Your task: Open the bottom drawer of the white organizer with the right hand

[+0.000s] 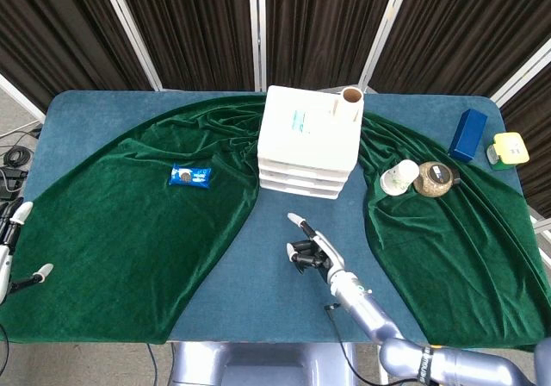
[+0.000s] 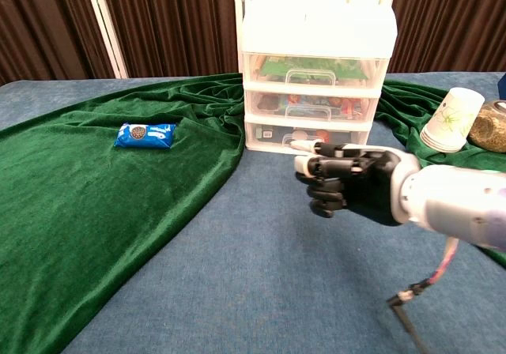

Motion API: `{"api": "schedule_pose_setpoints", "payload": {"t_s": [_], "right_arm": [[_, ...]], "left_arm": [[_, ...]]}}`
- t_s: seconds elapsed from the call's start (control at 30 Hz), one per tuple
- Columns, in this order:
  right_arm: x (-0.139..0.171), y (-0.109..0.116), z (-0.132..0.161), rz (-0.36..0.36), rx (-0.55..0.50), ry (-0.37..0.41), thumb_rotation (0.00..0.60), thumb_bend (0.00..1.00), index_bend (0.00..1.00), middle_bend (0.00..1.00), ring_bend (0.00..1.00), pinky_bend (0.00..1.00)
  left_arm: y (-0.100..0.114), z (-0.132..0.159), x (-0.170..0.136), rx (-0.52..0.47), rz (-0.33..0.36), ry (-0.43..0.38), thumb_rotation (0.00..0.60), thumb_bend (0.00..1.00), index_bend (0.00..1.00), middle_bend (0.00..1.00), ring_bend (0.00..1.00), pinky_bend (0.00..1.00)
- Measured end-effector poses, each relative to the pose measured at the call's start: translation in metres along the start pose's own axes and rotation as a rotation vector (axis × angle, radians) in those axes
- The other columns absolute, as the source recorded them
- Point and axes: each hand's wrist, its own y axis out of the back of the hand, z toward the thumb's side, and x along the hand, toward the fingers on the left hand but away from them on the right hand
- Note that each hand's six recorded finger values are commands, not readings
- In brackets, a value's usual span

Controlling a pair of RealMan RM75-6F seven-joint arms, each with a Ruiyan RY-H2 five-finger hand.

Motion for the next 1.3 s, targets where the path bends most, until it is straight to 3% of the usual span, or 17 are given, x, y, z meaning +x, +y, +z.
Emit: {"api": "schedule_pose_setpoints", "payload": {"t_s": [0.3,0.63,1.3], "right_arm": [[-0.028,-0.002,-0.009,-0.039,-0.045,-0.019,0.6,0.52,0.22,0.83,0.9,0.81],[-0.057,-0.002,-0.011,-0.068,-0.08,-0.039,0.6,0.52,0.08,0.83,0.9,0.81],[-0.09,0.023,-0.001,-0.125,-0.138,-0.036,0.6,0.53,0.07,0.83,0.9,0.81]], "left_arm": [[-0.004,0.0,0.003,-0.012,-0.023,-0.003,0.6,0.11,0.0,0.0,0.0,0.0],[-0.007,0.0,0.005,-0.023,-0.046,-0.008,0.6,0.11,0.0,0.0,0.0,0.0],[-0.014,0.001,0.01,-0.03,-0.092,-0.018,0.6,0.11,0.0,0.0,0.0,0.0]]}}
